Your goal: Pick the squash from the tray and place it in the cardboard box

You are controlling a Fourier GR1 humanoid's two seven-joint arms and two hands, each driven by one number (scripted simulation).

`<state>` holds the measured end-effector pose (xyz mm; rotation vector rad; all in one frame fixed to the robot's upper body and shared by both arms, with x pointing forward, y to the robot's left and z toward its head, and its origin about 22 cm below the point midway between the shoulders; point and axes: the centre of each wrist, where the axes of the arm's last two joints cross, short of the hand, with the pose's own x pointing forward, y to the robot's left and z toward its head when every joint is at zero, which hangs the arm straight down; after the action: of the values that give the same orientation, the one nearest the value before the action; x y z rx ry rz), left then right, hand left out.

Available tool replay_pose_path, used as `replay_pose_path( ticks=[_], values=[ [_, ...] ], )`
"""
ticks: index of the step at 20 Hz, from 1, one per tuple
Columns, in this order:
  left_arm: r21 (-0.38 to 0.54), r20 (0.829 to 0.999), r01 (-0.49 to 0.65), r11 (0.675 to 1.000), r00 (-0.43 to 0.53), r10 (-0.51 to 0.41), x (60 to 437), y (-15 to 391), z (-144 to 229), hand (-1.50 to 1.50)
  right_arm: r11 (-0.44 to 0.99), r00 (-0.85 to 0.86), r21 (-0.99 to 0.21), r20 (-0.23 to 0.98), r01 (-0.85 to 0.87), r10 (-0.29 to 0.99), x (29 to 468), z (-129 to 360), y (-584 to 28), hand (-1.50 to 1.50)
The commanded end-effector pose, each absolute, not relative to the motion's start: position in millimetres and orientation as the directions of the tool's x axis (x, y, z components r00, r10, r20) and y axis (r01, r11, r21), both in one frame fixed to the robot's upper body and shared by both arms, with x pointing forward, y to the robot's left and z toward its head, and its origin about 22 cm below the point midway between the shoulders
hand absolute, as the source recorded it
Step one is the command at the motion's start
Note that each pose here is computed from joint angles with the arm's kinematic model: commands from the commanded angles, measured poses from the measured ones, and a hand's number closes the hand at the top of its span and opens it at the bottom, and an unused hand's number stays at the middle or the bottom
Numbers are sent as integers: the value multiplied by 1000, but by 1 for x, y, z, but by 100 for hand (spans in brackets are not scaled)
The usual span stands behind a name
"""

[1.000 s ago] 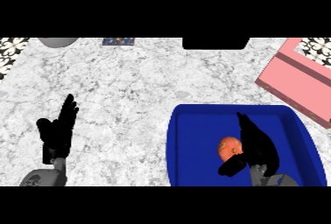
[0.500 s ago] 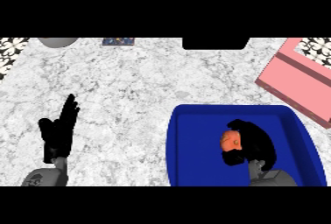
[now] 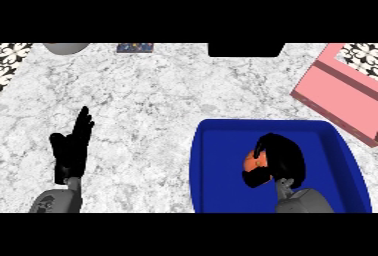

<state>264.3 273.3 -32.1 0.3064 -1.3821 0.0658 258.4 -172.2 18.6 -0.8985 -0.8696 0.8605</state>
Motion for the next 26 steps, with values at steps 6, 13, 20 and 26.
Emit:
replay_pose_path(
  ticks=[6,13,20,26],
  values=[
    [162,974,-234,959,193,-118,280,280,-25,0,243,242,-931,178,-272,954,265,43,-164,150],
    [182,973,-240,954,186,-139,273,291,-29,0,204,171,-969,179,-139,969,246,82,-153,150],
    [177,972,-235,956,196,-132,258,277,-38,0,267,148,-958,280,107,948,242,177,-168,150],
    [178,972,-217,960,192,-137,264,286,-8,0,287,198,-933,331,219,923,207,221,-177,150]
  ],
)
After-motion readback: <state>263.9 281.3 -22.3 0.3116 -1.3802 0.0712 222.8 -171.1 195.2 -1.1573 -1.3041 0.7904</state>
